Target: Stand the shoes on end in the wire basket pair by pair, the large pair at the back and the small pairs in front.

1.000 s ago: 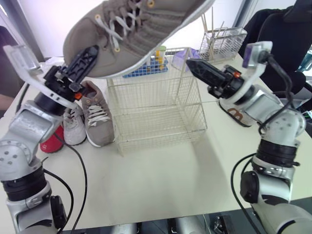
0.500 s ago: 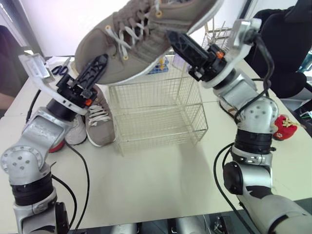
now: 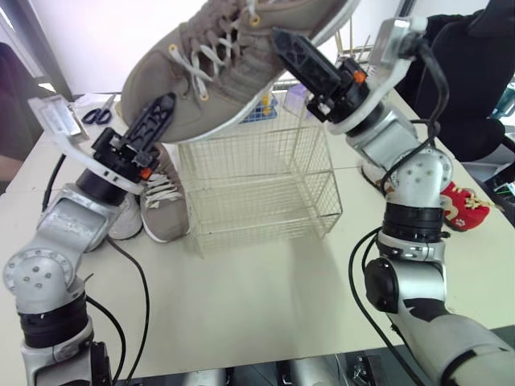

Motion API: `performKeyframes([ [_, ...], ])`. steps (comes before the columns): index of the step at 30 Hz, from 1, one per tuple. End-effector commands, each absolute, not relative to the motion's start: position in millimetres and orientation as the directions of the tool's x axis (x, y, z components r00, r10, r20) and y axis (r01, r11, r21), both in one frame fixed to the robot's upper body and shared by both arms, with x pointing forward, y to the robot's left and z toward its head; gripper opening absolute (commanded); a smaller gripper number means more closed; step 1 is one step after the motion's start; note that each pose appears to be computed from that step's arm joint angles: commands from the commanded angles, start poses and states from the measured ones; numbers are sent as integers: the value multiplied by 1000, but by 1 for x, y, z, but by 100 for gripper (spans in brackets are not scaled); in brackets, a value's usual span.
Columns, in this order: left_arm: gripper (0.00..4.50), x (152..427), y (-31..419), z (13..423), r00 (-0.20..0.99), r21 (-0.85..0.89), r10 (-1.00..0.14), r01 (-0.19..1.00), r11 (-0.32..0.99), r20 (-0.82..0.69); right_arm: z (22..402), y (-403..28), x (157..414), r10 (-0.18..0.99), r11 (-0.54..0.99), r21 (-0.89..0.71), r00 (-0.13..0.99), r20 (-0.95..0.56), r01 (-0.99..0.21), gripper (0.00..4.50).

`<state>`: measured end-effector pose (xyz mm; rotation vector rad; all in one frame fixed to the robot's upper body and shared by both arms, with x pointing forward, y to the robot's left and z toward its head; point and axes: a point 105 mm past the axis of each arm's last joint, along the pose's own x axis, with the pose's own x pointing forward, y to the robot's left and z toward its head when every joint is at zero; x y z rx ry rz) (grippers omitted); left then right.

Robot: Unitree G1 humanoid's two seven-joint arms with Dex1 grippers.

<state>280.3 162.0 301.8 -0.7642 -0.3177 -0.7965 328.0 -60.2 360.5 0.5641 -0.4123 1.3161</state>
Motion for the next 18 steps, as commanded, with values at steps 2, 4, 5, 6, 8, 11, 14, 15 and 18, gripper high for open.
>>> performKeyframes([
  [2,50,273,153,305,645,-444,-564,764,468,515,391,-68,315,730,125,72,141,668,-989,287],
  [4,50,273,153,305,644,-440,-567,765,470,514,392,-68,314,728,122,69,137,672,-990,215],
  [5,50,272,152,305,643,-437,-568,766,472,513,392,-68,314,728,121,69,136,672,-990,196],
  [6,50,272,152,305,642,-435,-569,767,472,513,392,-68,314,729,122,68,136,671,-990,190],
  [8,50,272,151,306,642,-430,-570,766,477,512,392,-67,314,732,123,65,135,668,-990,189],
  [11,50,273,152,305,649,-413,-572,760,502,501,391,-65,313,739,128,60,136,660,-990,189],
  [14,155,271,150,304,642,-397,-584,767,505,497,392,-65,313,744,132,56,136,655,-990,189],
  [15,190,271,151,304,643,-399,-587,766,505,492,392,-65,313,745,135,52,136,653,-989,189],
  [18,352,271,153,302,646,-393,-600,764,512,473,394,-65,313,750,146,41,138,647,-988,189],
])
